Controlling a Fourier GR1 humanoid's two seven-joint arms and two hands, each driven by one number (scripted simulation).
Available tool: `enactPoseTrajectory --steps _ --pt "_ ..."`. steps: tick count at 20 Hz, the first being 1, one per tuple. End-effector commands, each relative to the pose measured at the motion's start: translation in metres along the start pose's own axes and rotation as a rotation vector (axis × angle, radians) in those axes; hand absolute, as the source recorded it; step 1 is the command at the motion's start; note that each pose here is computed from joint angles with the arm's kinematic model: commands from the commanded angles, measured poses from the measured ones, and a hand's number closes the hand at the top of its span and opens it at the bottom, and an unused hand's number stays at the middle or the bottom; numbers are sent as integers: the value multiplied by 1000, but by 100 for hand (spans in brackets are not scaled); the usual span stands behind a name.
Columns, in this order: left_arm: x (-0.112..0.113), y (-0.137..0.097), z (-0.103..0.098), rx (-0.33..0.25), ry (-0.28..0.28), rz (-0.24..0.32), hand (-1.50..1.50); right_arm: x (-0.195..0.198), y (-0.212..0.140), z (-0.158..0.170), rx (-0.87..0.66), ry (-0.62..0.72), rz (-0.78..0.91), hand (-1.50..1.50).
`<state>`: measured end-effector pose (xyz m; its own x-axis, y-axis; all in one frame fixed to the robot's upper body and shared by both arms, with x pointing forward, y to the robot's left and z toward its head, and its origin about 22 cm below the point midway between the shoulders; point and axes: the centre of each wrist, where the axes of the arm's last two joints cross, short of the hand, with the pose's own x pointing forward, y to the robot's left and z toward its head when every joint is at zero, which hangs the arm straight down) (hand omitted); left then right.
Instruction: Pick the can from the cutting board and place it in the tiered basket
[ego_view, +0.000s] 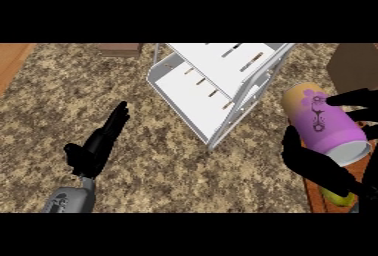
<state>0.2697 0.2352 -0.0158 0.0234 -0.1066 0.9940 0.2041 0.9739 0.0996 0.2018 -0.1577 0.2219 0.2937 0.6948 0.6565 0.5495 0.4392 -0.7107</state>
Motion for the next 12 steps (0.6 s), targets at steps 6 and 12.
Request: enactPoseTrajectory --steps 6,12 --pt "8 1 -9 -27 -28 -17 0 99 18 -53 26 165 -1 150" --pt "4 -7 -9 -36 -14 2 0 137 46 -93 135 169 21 150"
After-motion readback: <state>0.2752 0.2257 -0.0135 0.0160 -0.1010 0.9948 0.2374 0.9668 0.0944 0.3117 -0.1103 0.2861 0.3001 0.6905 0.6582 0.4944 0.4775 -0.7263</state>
